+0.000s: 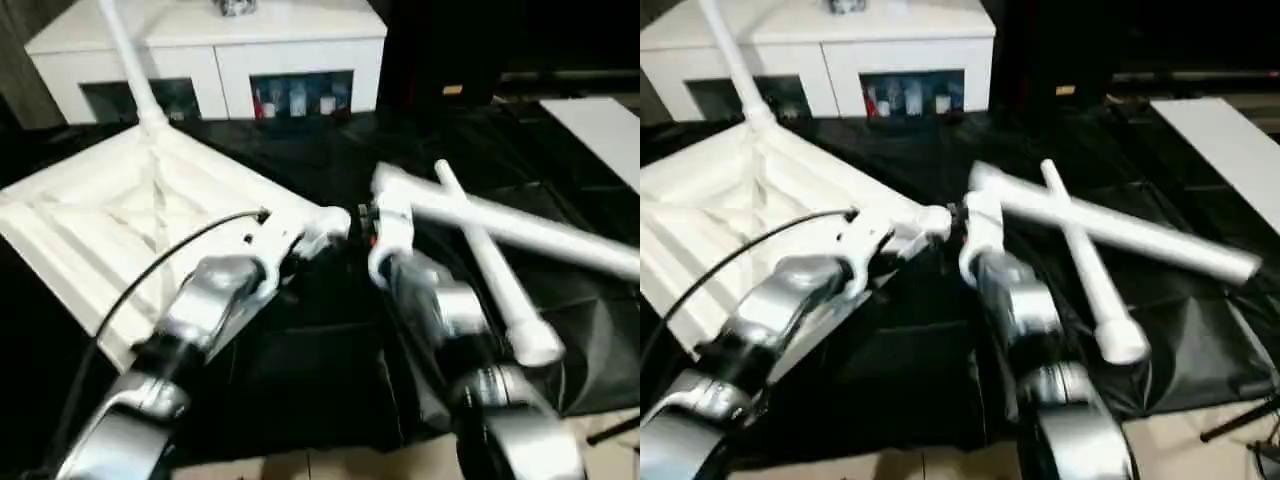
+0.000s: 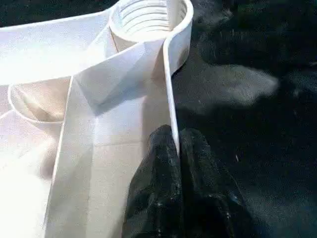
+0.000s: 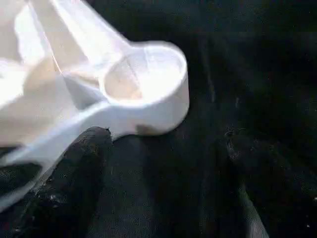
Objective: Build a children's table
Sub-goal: Insert table leg to table base
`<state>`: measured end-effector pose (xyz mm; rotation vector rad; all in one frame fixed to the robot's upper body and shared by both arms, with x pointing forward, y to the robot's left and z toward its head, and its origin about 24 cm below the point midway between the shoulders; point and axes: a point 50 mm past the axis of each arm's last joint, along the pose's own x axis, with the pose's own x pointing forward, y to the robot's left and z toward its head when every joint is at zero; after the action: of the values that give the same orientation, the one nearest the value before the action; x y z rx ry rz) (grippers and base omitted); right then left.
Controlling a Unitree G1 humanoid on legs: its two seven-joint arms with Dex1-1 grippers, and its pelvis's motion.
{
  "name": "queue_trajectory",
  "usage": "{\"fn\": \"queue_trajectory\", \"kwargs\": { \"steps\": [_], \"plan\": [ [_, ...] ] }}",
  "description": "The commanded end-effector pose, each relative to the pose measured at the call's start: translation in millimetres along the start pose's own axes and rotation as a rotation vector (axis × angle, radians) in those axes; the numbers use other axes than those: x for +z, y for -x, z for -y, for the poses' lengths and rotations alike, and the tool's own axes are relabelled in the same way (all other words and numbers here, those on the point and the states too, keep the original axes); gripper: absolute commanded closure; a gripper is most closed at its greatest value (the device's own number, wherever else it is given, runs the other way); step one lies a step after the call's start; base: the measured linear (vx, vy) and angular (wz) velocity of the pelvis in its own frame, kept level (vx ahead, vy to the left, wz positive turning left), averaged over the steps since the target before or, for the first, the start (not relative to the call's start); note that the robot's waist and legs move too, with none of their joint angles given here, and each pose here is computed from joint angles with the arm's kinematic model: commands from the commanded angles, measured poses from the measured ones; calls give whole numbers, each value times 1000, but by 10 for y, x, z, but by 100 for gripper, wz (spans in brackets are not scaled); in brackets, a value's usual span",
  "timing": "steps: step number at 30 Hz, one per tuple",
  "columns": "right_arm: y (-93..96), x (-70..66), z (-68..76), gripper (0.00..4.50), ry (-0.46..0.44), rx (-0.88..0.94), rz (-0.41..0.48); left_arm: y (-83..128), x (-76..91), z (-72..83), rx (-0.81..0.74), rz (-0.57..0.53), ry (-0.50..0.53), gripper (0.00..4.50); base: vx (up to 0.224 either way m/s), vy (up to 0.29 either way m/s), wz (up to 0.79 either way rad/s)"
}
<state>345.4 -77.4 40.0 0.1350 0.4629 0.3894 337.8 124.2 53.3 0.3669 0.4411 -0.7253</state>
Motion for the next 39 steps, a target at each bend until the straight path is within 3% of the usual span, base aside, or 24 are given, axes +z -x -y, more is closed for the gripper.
{"fn": "queue_trajectory", "kwargs": {
  "steps": [1, 2, 3, 4, 11, 19, 21, 22, 24, 30, 31, 35, 39],
  "plan": [
    [48, 67, -36, 40, -4, 4, 23, 50, -152, 114, -106, 12, -160, 450, 0, 0, 0],
    [65, 64, -27, 40, -9, -7, 24, 102, -207, 166, -182, 18, -244, 450, 0, 0, 0],
    [65, 64, -27, 40, -9, -7, 24, 102, -207, 166, -182, 18, -244, 450, 0, 0, 0],
    [91, 76, -15, 40, -14, -21, 35, 175, -278, 209, -252, 29, -313, 450, 0, 0, 0],
    [140, 99, 29, 40, -30, -44, 46, 351, -341, 246, -364, 93, -410, 450, 0, 0, 0],
    [166, 64, 31, 40, -41, -58, 34, 537, -313, 141, -389, 151, -546, 450, 0, 0, 0],
    [169, 62, 31, 40, -41, -60, 33, 553, -321, 102, -369, 144, -549, 450, 0, 0, 0],
    [173, 63, 31, 40, -43, -64, 34, 563, -300, -32, -262, 163, -520, 450, 0, 0, 0],
    [179, 63, 32, 32, -46, -67, 36, 595, -277, -139, -200, 177, -496, 402, 0, 0, 0],
    [197, 49, 37, 32, -50, -76, 36, 759, -146, -323, -106, 294, -376, 348, 0, 0, 0],
    [203, 76, 49, 32, -34, -85, 46, 843, -68, -393, -65, 357, -329, 348, 0, 0, 0],
    [231, 178, 124, 32, 20, -134, 79, 992, 10, -514, -6, 414, -286, 315, 0, 0, 0],
    [287, 308, 302, 32, 120, -239, 64, 1081, 76, -498, -2, 429, -231, 292, 0, 0, 0]
  ]
}}
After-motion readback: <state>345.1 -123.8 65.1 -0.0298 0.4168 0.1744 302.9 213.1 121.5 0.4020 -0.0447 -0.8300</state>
